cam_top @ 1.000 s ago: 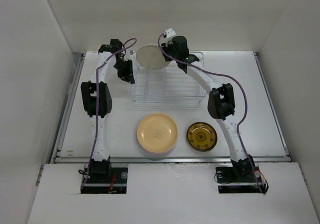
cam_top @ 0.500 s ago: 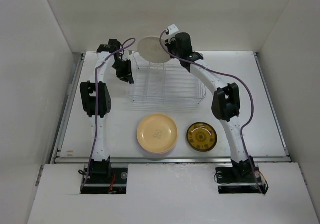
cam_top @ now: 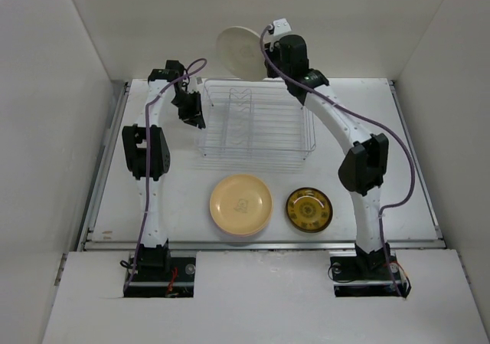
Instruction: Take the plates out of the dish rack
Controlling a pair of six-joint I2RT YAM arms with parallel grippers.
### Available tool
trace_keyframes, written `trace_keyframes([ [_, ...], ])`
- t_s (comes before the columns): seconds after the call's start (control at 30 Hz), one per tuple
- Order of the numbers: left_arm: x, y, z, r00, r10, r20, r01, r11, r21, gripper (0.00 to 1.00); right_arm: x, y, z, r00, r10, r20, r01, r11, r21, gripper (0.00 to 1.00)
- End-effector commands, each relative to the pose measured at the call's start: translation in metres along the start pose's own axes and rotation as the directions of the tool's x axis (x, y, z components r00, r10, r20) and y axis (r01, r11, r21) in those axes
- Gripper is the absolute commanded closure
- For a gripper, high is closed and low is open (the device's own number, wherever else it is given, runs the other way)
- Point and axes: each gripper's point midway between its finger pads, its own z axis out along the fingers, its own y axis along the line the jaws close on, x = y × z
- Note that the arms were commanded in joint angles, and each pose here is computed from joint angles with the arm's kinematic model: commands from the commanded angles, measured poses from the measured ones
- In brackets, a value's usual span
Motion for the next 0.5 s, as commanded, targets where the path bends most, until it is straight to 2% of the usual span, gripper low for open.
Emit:
trace_keyframes([
  [0.0,0.036,0.007,0.016,0.977,-0.148,-0.151,0.149,0.989,-0.002,1.00,-0.055,0.020,-0.070,0.993,0.111,-0.027,-0.114,0.985,-0.132,1.00],
  [0.03,0.036,0.005,0.016,0.977,-0.148,-0.153,0.151,0.989,0.008,1.00,-0.046,0.028,-0.082,0.990,0.119,-0.077,-0.131,0.976,-0.176,1.00],
  [0.07,0.035,0.001,0.012,0.979,-0.144,-0.148,0.150,0.988,0.028,1.00,-0.012,0.049,-0.096,0.972,0.115,-0.204,-0.170,0.946,-0.276,1.00],
  [0.1,0.035,-0.002,0.012,0.978,-0.144,-0.150,0.152,0.987,0.044,1.00,-0.015,0.059,-0.120,0.966,0.123,-0.228,-0.197,0.920,-0.339,1.00],
  [0.17,0.035,-0.010,0.011,0.977,-0.143,-0.157,0.158,0.984,0.086,1.00,0.015,0.080,-0.148,0.927,0.113,-0.357,-0.272,0.859,-0.434,1.00],
  [0.2,0.033,-0.012,0.007,0.978,-0.148,-0.149,0.162,0.983,0.087,1.00,0.050,0.093,-0.174,0.862,0.094,-0.498,-0.358,0.808,-0.468,1.00],
  [0.23,0.033,-0.012,0.007,0.978,-0.148,-0.149,0.162,0.983,0.087,1.00,0.068,0.101,-0.188,0.824,0.072,-0.563,-0.391,0.790,-0.471,1.00],
  [0.27,0.031,-0.013,0.006,0.980,-0.144,-0.141,0.157,0.984,0.089,1.00,0.085,0.102,-0.201,0.786,0.062,-0.615,-0.419,0.784,-0.458,1.00],
  [0.3,0.031,-0.013,0.006,0.980,-0.144,-0.141,0.157,0.984,0.089,1.00,0.127,0.111,-0.220,0.711,0.024,-0.703,-0.450,0.783,-0.429,1.00],
  [0.37,0.027,-0.014,0.004,0.981,-0.140,-0.134,0.153,0.984,0.091,1.00,0.149,0.109,-0.243,0.686,-0.003,-0.728,-0.415,0.820,-0.394,1.00],
  [0.47,0.023,-0.015,0.001,0.986,-0.114,-0.121,0.126,0.987,0.096,0.90,0.190,0.118,-0.269,0.617,-0.054,-0.785,-0.399,0.839,-0.371,1.00],
])
